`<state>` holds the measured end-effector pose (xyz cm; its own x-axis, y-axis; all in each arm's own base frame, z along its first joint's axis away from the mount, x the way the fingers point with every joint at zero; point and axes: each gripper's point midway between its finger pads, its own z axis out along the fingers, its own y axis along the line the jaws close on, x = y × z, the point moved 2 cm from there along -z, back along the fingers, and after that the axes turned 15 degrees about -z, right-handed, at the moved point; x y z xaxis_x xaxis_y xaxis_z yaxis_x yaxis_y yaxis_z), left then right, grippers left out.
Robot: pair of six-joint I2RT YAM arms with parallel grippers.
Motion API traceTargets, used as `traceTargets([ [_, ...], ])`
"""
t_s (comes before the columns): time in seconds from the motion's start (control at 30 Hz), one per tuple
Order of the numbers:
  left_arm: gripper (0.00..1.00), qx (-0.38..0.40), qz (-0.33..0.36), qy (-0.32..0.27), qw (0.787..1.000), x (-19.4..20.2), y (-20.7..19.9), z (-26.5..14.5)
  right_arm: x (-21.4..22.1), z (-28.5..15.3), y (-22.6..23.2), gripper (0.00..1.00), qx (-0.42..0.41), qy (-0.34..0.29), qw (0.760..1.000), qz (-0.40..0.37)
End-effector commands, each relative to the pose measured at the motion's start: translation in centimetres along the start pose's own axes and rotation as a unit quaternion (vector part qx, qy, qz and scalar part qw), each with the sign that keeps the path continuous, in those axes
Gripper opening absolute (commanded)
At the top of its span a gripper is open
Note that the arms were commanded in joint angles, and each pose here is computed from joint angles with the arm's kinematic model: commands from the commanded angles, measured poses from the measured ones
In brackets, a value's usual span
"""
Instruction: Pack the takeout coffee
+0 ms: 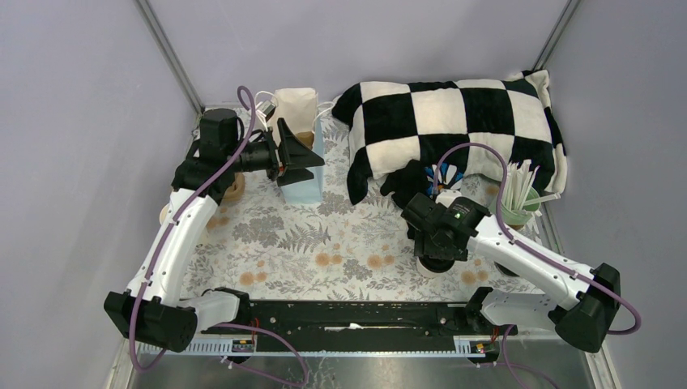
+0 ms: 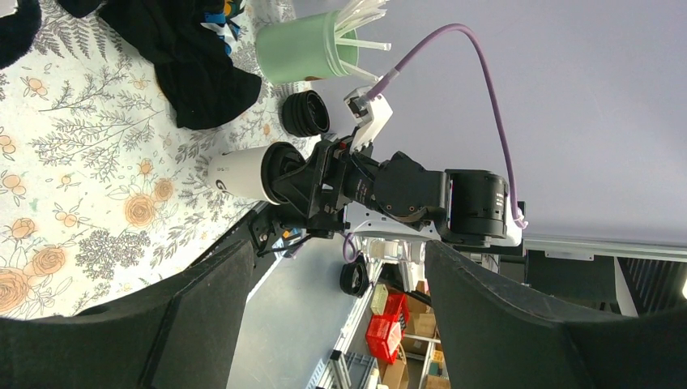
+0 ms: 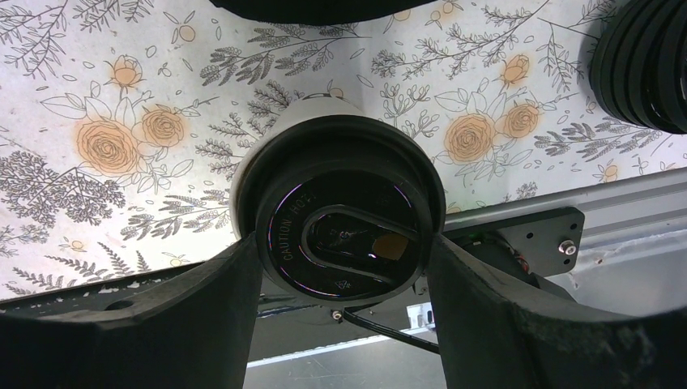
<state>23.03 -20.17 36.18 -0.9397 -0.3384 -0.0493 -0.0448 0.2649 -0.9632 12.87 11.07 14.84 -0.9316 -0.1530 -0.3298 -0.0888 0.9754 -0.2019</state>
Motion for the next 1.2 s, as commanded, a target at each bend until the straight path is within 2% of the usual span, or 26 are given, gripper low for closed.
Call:
traceTargets([
  [0.0,0.81,0.02,0.038,-0.004,0.999,-0.2,-1.7,-0.3,-0.1,0.0,0.0,0.67,0.0,-0.015,1.0,0.014],
  [0.3,0.82,0.02,0.04,-0.002,0.999,-0.2,-1.8,-0.2,-1.1,-1.4,0.0,0.67,-0.009,-0.029,0.999,0.021],
  [0.53,0.82,0.02,0.042,-0.002,0.999,-0.1,-1.8,-0.1,-0.7,-0.4,0.6,0.68,-0.018,-0.022,0.999,0.023],
  [1.17,0.82,0.021,0.043,0.004,0.999,-0.1,-2.0,0.2,-0.8,-1.0,-0.7,0.69,0.015,-0.025,0.999,0.023],
])
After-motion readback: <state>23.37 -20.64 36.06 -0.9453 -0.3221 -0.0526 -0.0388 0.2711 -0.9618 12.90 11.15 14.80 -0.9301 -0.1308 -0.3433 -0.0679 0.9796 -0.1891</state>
